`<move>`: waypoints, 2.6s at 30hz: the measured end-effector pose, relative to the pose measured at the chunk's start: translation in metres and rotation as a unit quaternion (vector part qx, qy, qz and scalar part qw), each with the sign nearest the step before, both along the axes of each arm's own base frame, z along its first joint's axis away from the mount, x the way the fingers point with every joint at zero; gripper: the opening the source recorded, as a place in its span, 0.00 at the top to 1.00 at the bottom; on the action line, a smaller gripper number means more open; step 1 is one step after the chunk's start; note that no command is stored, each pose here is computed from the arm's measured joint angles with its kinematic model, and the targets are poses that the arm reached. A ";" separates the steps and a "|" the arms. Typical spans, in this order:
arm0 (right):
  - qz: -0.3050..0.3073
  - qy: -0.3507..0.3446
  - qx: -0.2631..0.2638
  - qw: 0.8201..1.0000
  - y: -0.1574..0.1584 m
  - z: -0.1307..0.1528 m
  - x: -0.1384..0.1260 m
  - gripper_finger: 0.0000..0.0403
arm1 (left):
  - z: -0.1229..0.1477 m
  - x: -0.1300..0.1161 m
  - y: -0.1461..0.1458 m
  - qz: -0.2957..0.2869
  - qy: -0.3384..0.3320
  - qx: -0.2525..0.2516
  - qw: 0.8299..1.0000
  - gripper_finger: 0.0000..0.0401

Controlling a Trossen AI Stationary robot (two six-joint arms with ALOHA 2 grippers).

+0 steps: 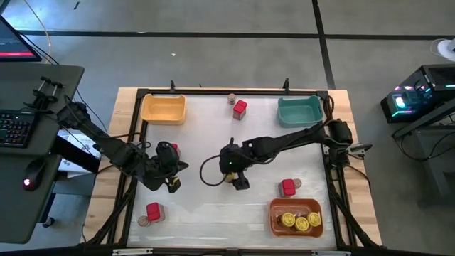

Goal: Sort spices by type
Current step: Put the yellow seasoning bottle into the orange bin

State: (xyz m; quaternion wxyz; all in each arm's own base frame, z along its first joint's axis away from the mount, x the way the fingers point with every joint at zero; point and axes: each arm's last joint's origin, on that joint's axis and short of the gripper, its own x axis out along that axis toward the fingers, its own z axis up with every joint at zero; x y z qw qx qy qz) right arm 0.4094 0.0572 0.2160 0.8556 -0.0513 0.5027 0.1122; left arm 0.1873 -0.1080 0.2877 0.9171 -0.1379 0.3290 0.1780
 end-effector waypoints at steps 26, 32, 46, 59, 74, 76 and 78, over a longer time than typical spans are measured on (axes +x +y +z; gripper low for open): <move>-0.068 0.006 0.031 0.997 0.000 0.063 -0.025 0.44 | 0.001 0.001 0.005 -0.012 0.000 0.089 0.996 1.00; -0.108 0.015 0.083 0.991 0.031 0.109 -0.069 0.44 | 0.003 0.008 0.018 0.032 -0.010 0.114 0.993 1.00; -0.264 0.064 0.104 0.957 0.140 0.106 -0.169 0.44 | 0.014 0.029 0.033 -0.007 -0.037 0.145 0.989 1.00; -0.374 0.025 0.021 0.927 0.155 0.102 -0.215 0.44 | 0.023 0.040 0.042 0.005 -0.081 0.151 0.985 1.00; -0.368 0.024 0.007 0.929 0.158 0.101 -0.222 0.44 | 0.023 0.041 0.043 0.002 -0.081 0.144 0.986 1.00; -0.371 0.028 0.005 0.928 0.160 0.098 -0.221 0.44 | 0.023 0.041 0.043 0.002 -0.081 0.145 0.986 1.00; -0.373 0.033 0.004 0.927 0.165 0.092 -0.217 0.44 | 0.023 0.041 0.043 0.002 -0.081 0.145 0.986 1.00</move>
